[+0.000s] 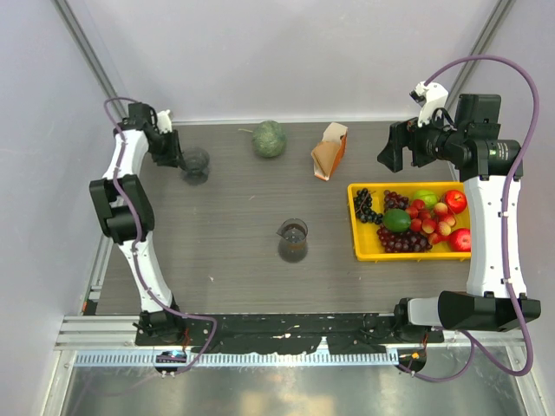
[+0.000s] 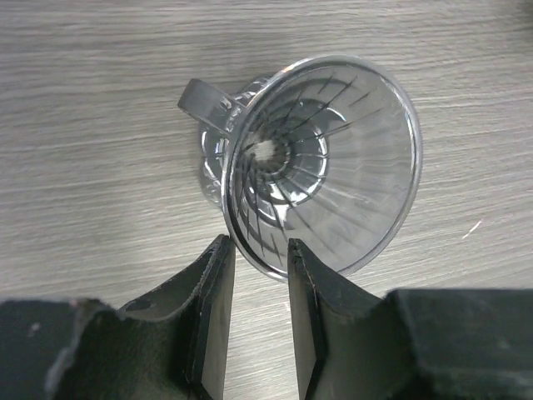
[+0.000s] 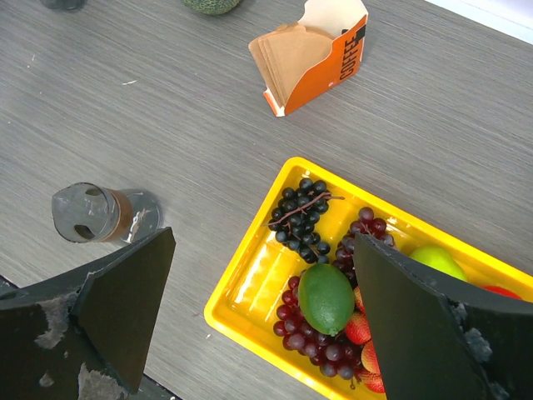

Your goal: Place the coffee filter in the dripper

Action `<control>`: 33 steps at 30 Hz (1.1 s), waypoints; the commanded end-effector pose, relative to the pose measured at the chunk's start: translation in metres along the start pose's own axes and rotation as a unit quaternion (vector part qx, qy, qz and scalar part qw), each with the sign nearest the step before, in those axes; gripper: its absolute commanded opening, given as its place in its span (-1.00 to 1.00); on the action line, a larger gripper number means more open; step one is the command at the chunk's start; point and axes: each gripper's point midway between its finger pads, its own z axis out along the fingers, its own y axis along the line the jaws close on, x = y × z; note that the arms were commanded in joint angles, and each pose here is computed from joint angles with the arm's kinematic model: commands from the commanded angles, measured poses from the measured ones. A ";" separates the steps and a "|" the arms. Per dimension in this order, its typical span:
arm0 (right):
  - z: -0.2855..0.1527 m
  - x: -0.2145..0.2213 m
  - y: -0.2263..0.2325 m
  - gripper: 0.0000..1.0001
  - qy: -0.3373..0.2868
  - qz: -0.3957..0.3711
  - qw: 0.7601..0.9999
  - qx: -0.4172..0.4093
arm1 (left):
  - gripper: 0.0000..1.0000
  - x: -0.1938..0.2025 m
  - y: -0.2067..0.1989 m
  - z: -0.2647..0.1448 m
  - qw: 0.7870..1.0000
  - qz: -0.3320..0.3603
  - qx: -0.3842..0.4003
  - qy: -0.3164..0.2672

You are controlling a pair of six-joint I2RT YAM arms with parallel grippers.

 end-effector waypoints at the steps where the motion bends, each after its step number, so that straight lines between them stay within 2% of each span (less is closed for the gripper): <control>1: -0.010 -0.014 0.006 0.91 -0.024 -0.013 1.000 -0.002 | -0.33 0.008 -0.013 0.011 0.999 0.015 0.011 0.032; 7: -0.013 -0.015 0.006 0.91 -0.024 -0.017 1.000 0.001 | -0.46 0.012 -0.018 0.021 0.999 -0.024 0.023 0.042; 12: -0.011 -0.012 0.006 0.91 -0.016 -0.012 1.000 -0.004 | -0.35 0.002 -0.039 0.025 0.996 -0.049 0.076 0.026; 16: -0.011 -0.014 0.006 0.91 -0.016 -0.009 1.000 -0.004 | -0.38 -0.007 -0.051 0.022 0.992 -0.064 0.106 0.011; 18: -0.011 -0.015 0.007 0.91 -0.017 -0.009 1.000 -0.005 | -0.54 -0.010 -0.054 0.022 0.991 -0.063 0.116 0.004; 21: -0.009 -0.016 0.006 0.91 -0.020 -0.016 1.000 -0.009 | -0.95 -0.011 -0.061 0.021 0.990 -0.050 0.135 0.002; 25: -0.003 -0.016 0.013 0.91 -0.033 -0.034 0.998 -0.033 | -1.00 -0.009 -0.076 0.009 0.987 0.014 0.162 0.010; 28: -0.003 -0.014 0.022 0.91 -0.054 -0.069 0.995 -0.054 | -1.00 -0.002 -0.098 -0.011 0.974 0.099 0.204 0.016; 31: 0.005 -0.010 0.037 0.91 -0.084 -0.109 0.986 -0.091 | -1.00 0.009 -0.129 -0.043 0.945 0.191 0.265 0.022; 33: 0.003 -0.013 0.051 0.91 -0.108 -0.143 0.977 -0.113 | -1.00 0.017 -0.151 -0.070 0.917 0.253 0.308 0.019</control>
